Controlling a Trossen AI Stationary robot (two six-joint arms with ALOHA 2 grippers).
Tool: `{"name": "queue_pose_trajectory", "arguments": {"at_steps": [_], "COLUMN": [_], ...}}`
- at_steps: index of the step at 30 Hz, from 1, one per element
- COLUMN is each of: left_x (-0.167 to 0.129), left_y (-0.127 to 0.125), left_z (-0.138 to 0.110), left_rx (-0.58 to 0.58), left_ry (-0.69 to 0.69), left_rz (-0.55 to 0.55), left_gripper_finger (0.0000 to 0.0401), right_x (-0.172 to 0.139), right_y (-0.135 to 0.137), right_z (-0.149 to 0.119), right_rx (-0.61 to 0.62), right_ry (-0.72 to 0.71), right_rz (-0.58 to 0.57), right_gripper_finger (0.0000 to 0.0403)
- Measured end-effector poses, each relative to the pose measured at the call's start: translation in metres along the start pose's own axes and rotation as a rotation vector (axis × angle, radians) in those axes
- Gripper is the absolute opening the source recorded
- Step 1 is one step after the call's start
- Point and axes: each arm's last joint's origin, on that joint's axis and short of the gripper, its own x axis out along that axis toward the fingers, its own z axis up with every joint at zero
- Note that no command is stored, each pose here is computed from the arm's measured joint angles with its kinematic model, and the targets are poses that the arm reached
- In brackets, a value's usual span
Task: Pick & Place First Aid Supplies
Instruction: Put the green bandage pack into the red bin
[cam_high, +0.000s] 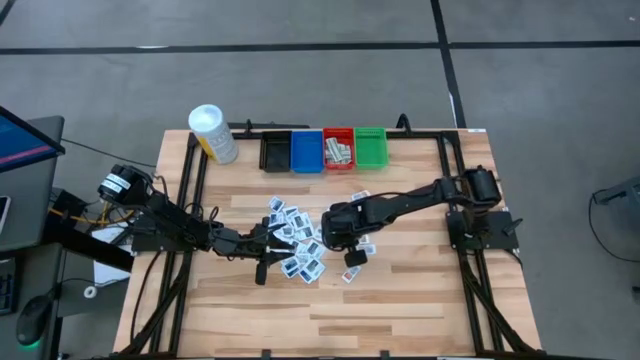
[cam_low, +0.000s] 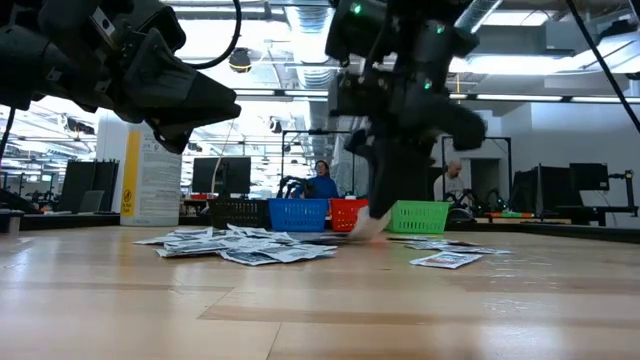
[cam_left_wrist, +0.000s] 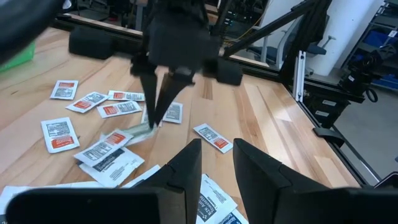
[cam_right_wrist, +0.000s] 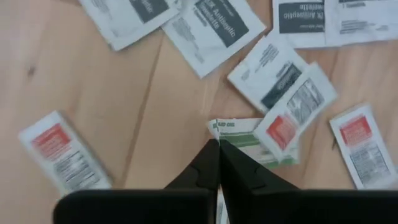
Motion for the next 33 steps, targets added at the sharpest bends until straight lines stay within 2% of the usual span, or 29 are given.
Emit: {"name": "queue_pose_trajectory", "arguments": {"at_steps": [7,15,20,26,29,33], "left_x": [0.000,0.000,0.000,0.000,0.000,0.000], "left_y": [0.000,0.000,0.000,0.000,0.000,0.000], "left_z": [-0.001,-0.001,-0.001,-0.001,-0.001,-0.001], "left_rx": [0.002,0.002,0.002,0.002,0.002,0.002], "left_ry": [0.005,0.005,0.005,0.005,0.005,0.005], "left_rz": [0.001,0.002,0.001,0.002,0.002,0.002], "left_gripper_finger": [0.0093,0.0093,0.0093,0.0093,0.0093,0.0093], "right_x": [-0.041,-0.082,-0.091,-0.083,-0.079,-0.081], "right_y": [0.016,0.040,0.043,0.037,0.029,0.012], "right_z": [0.007,-0.001,-0.008,-0.010,-0.012,-0.011], "right_rx": [-0.046,-0.114,-0.121,-0.105,-0.077,-0.012], "right_ry": [-0.156,-0.334,-0.383,-0.364,-0.335,-0.337], "right_rz": [-0.005,0.001,0.000,-0.011,-0.076,-0.271], "right_gripper_finger": [0.0003,0.0002,0.0002,0.0002,0.0002,0.0002]}}
